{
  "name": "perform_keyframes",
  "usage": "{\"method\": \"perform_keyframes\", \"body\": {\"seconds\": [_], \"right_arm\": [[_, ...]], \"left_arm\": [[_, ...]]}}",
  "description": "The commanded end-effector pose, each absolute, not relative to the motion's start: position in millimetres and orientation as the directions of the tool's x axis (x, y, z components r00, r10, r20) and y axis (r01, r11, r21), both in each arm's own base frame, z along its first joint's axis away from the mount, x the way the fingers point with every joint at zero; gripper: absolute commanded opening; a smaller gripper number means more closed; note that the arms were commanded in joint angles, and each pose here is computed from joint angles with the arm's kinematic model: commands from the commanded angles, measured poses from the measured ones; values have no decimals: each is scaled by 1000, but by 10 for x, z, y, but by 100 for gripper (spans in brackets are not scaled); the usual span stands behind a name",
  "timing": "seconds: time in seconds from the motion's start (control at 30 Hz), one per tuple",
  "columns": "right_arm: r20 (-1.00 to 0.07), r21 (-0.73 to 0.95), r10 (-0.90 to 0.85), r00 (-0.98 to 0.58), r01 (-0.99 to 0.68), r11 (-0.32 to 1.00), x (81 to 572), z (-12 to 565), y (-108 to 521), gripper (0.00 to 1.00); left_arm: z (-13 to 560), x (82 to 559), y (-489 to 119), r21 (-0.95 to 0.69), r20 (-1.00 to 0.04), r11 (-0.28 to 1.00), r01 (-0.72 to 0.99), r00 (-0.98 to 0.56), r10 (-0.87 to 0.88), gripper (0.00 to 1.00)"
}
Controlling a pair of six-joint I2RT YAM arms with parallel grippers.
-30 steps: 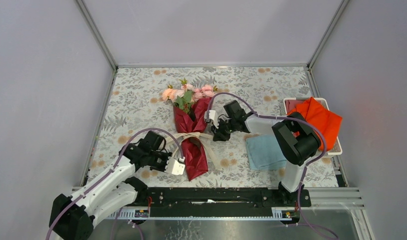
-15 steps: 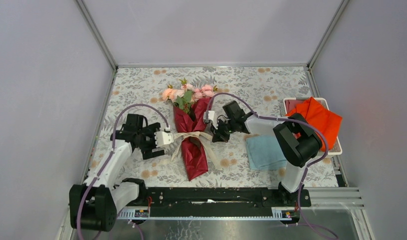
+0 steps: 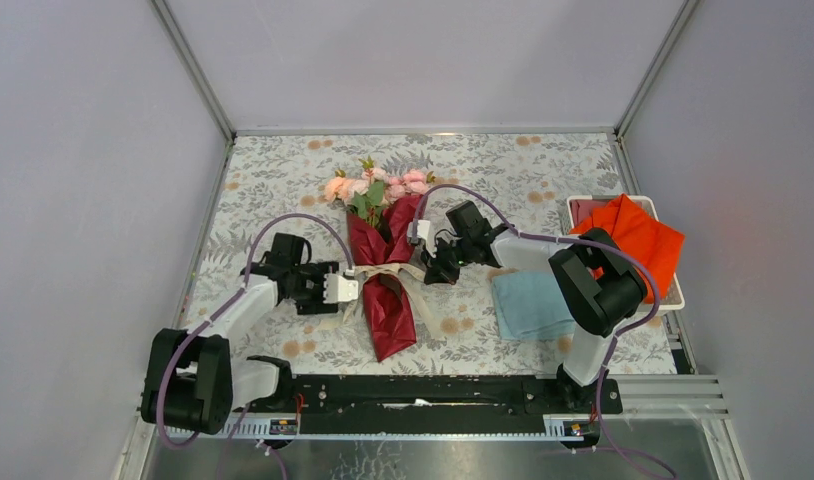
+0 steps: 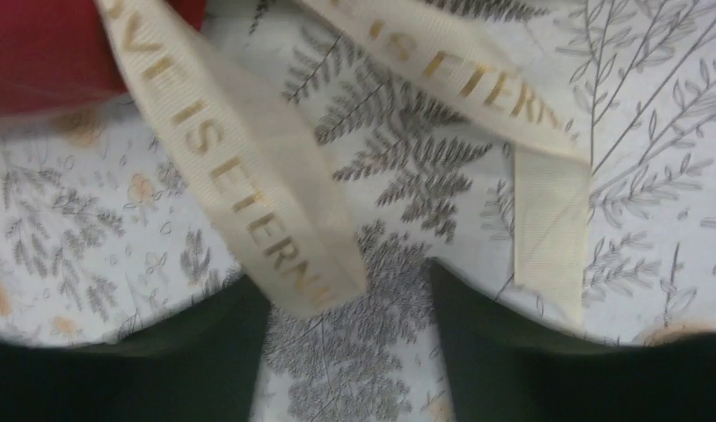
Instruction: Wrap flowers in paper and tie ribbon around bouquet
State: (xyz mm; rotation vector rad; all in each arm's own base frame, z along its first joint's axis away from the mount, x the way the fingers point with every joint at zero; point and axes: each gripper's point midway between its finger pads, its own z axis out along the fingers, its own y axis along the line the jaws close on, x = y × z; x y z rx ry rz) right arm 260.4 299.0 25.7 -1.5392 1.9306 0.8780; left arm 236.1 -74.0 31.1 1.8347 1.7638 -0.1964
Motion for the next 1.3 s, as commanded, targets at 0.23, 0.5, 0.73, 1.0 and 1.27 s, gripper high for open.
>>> {"method": "perform_keyframes", "body": {"seconds": [0.23,0.5,0.73,1.0,1.27], "right_arm": [[-728,201,-632,-266,-964,175,2534,443,3034,0],[-557,395,-637,-533,-845,360,1990,255,2991,0],[-385,542,-558,-735,-669,508,1608,222,2860,0],[-265,610,-517,-814,-556,564,1480,97,2879,0],[-30,635,-480,-877,-387,669,1073,-286,2601,0]], "left_arm": [[417,3079,-661,647,-281,-75,759,329,901,0],[1589,3937,-969,915,-277,60,398,514,812,0],[1771,4497,-928,952,-166,-37,304,613,772,0],[1472,4846,-859,931,-177,-71,359,610,772,0],[1131,5117,-566,900,-175,-96,426,554,814,0]]}}
